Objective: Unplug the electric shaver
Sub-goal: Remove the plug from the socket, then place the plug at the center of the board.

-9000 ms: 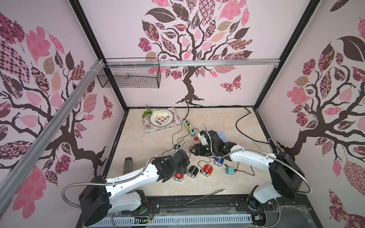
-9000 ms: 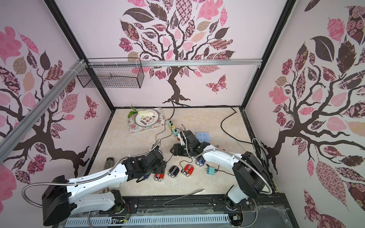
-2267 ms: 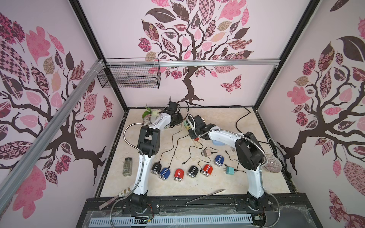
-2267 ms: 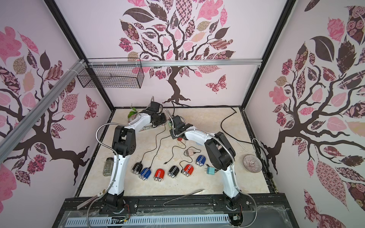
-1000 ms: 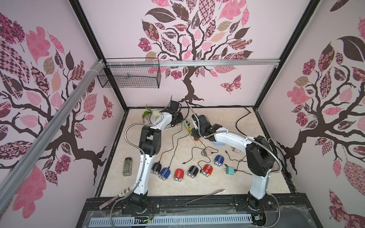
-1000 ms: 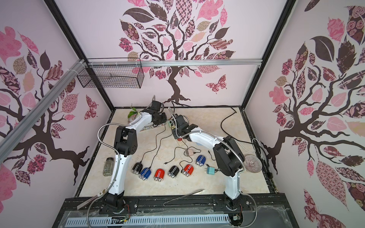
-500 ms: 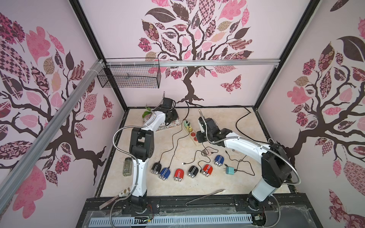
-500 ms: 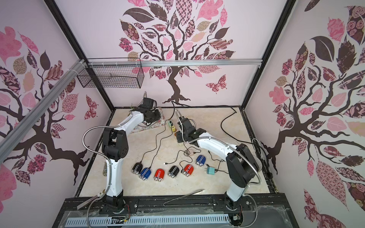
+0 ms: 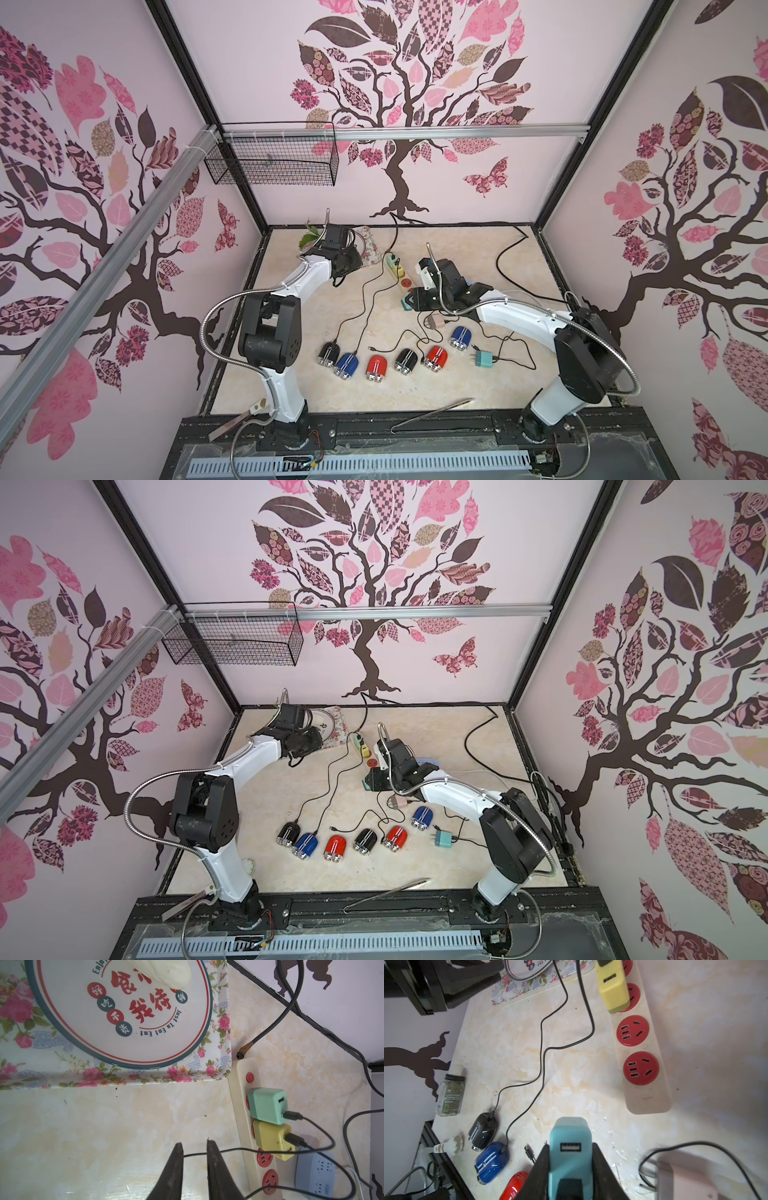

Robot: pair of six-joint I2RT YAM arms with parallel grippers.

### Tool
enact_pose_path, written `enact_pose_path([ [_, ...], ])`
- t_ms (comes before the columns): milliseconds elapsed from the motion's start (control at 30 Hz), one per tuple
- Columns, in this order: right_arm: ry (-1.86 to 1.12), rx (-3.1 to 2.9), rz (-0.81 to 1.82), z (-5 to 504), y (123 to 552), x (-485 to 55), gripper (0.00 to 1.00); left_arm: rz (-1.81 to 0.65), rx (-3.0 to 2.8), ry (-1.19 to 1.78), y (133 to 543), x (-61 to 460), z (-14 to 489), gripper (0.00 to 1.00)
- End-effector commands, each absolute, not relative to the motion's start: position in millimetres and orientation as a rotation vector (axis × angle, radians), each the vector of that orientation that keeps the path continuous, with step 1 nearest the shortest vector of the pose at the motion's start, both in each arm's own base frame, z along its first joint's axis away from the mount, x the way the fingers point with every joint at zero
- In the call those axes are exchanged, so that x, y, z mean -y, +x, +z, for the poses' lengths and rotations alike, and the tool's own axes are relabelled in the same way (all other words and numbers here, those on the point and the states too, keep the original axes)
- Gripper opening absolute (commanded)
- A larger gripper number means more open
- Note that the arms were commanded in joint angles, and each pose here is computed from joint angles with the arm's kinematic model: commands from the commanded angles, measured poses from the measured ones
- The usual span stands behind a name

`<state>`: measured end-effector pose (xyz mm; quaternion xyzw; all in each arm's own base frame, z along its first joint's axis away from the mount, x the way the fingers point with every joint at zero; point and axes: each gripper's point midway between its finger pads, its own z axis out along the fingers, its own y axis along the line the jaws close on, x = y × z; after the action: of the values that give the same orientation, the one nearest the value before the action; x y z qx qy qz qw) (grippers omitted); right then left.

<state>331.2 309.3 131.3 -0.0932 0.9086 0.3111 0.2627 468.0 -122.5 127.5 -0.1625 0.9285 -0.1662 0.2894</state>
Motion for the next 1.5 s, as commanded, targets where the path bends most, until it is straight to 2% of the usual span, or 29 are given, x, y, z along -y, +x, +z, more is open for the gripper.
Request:
enact_pose_path([
  [0, -0.23, -2.444, 0.979, 131, 331, -327, 0.21, -0.456, -2.437, -0.42, 455, 123, 134, 0.23],
  [233, -0.176, -2.497, 1.059, 107, 322, -333, 0.2, -0.423, -2.454, -0.351, 422, 135, 136, 0.24],
  [867, -0.097, -2.602, 1.035, 62, 299, -315, 0.21, -0.44, -2.478, -0.233, 346, 141, 142, 0.27],
  [1267, -0.11, -2.622, 0.993, 54, 301, -312, 0.37, -0.434, -2.526, -0.219, 312, 135, 127, 0.42],
  [1400, -0.109, -2.626, 0.988, 52, 302, -308, 0.44, -0.43, -2.534, -0.208, 306, 135, 127, 0.45],
  [1467, -0.112, -2.626, 0.982, 53, 303, -305, 0.45, -0.427, -2.531, -0.211, 304, 135, 128, 0.45],
])
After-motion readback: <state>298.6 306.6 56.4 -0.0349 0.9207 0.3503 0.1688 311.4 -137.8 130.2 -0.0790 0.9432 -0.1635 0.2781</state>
